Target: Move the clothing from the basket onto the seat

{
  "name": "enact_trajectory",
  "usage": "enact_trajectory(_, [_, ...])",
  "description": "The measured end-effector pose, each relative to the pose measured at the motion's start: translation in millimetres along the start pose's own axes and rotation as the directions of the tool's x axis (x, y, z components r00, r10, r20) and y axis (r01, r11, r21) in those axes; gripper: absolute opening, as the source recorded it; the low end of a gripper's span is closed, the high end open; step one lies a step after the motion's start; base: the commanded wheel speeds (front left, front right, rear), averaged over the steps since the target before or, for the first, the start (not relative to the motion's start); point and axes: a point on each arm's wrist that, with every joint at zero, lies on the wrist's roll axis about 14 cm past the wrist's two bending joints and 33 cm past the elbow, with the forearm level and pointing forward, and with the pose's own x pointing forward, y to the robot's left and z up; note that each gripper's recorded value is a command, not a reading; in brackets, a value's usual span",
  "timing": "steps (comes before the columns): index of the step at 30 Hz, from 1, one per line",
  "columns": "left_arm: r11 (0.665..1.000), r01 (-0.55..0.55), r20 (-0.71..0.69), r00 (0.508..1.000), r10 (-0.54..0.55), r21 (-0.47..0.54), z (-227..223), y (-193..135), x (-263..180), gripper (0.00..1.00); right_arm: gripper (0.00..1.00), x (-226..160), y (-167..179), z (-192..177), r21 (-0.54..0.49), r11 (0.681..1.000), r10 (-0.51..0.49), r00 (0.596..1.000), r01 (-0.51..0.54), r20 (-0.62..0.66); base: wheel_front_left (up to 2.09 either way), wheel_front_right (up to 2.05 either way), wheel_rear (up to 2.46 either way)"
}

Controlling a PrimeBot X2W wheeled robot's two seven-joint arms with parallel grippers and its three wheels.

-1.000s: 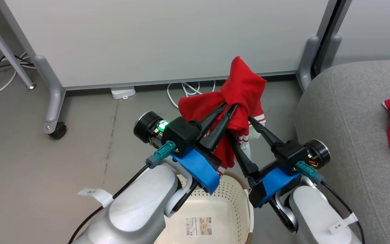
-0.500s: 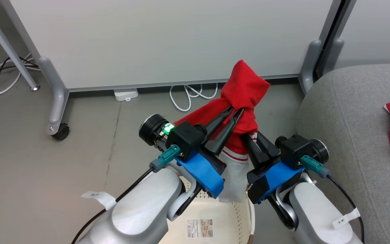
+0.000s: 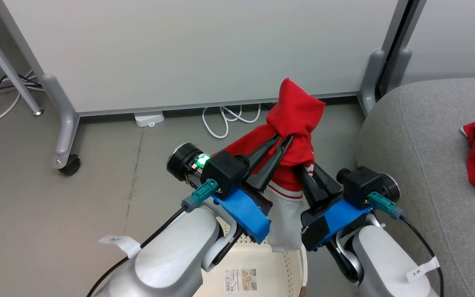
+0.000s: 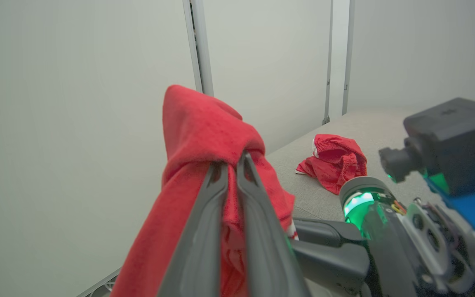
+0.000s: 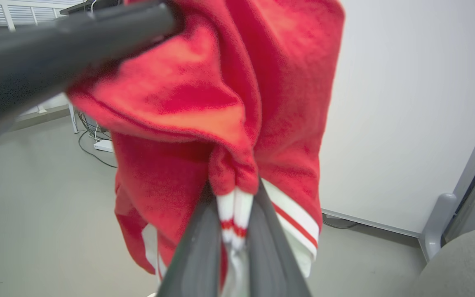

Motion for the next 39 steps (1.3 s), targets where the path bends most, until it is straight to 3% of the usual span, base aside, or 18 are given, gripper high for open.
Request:
enact_trajectory(2, [1.0, -0.012, -0.001, 1.0, 0.012, 0.004, 0, 2, 0, 0.0, 0.0, -1, 0, -1, 0.003, 1.0, -0.002, 1.0, 0.002, -0.002, 0.0, 0.0, 0.0])
enact_trajectory(3, [1.0, -0.017, -0.003, 1.0, 0.017, 0.006, -1, 3, -1, 0.68, 0.0, -1, 0, -1, 0.007, 1.0, -0.004, 1.0, 0.004, -0.003, 0.0, 0.0, 0.0])
enact_trajectory(4, [1.0, -0.022, -0.003, 1.0, 0.022, 0.006, -1, 4, -1, 1.0, 0.0, -1, -1, -2, 0.012, 1.0, -0.007, 1.0, 0.007, -0.004, 0.0, 0.0, 0.0])
enact_trajectory(22, [0.999, -0.031, -0.006, 0.999, 0.031, 0.018, -7, 12, 1, 1.0, 0.0, -10, -22, -8, 0.034, 0.997, -0.075, 0.997, 0.075, -0.01, 0.0, 0.0, 0.0])
enact_trajectory(39, [0.994, 0.107, -0.05, 0.993, -0.109, -0.032, -37, -19, 30, 1.0, 0.0, -51, -88, 0, -0.013, 0.96, -0.278, 0.96, 0.278, 0.018, 0.0, 0.0, 0.0])
